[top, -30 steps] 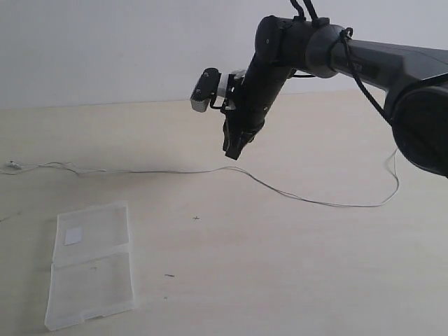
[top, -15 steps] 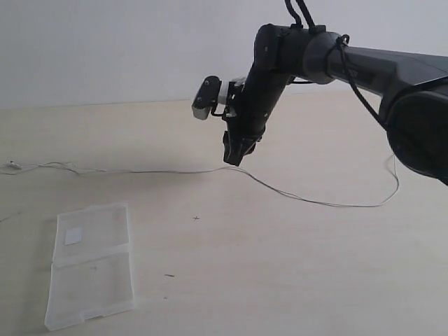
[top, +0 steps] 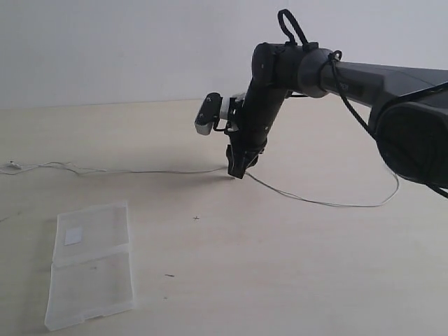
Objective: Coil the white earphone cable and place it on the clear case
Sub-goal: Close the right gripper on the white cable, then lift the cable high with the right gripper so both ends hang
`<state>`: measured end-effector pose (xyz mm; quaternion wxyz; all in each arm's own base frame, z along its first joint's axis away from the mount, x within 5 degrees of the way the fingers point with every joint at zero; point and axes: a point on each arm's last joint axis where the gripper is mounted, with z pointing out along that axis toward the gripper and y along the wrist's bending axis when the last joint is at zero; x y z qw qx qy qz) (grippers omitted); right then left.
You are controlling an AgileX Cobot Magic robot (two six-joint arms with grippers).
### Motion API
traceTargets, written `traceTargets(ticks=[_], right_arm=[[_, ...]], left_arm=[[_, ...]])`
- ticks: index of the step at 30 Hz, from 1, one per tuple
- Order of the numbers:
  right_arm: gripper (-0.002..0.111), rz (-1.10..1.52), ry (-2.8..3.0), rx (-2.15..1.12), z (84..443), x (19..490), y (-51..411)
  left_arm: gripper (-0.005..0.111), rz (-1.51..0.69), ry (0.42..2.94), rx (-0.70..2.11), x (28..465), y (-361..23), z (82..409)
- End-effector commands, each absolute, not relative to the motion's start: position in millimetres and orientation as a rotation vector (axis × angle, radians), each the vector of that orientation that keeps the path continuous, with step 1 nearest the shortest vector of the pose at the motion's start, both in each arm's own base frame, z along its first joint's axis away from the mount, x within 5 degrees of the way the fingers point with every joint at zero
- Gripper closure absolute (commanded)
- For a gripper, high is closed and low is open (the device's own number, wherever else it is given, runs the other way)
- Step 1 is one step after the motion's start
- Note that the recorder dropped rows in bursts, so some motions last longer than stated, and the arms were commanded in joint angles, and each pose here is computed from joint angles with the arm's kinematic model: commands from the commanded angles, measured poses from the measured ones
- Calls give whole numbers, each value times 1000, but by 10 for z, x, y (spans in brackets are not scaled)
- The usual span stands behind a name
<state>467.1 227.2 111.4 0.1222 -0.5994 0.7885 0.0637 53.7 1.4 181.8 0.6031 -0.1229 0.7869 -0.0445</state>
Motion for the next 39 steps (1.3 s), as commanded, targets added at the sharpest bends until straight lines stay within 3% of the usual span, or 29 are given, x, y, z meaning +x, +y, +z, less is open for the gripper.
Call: traceTargets(ticks=[1, 9, 12, 14, 19, 24, 31, 34, 39], right_arm=[[75, 187, 2314, -1753, 1001, 4688, 2265], [77, 195, 2345, -1776, 816, 4676, 2255], [90, 158, 2361, -1814, 763, 4669, 2220], [105, 118, 2364, -1847, 759, 4668, 2190], [108, 54, 2430, -1765, 835, 4687, 2153], [108, 39, 2424, -1634, 1241, 4705, 2161], [108, 61, 2357, -1316, 2370, 4588, 2126], [108, 263, 2290, -1214, 2711, 4479, 2217], [108, 586, 2238, -1137, 2816, 4390, 2378]], left_arm=[[107, -109, 1818, -278, 535, 8, 1813], [107, -109, 1818, -278, 535, 8, 1813], [107, -109, 1818, -278, 535, 8, 1813], [107, -109, 1818, -278, 535, 8, 1813], [107, -109, 1818, -278, 535, 8, 1813], [107, -109, 1818, -278, 535, 8, 1813], [107, -109, 1818, -278, 535, 8, 1813], [107, -109, 1818, -278, 535, 8, 1813], [107, -109, 1818, -278, 535, 8, 1813]])
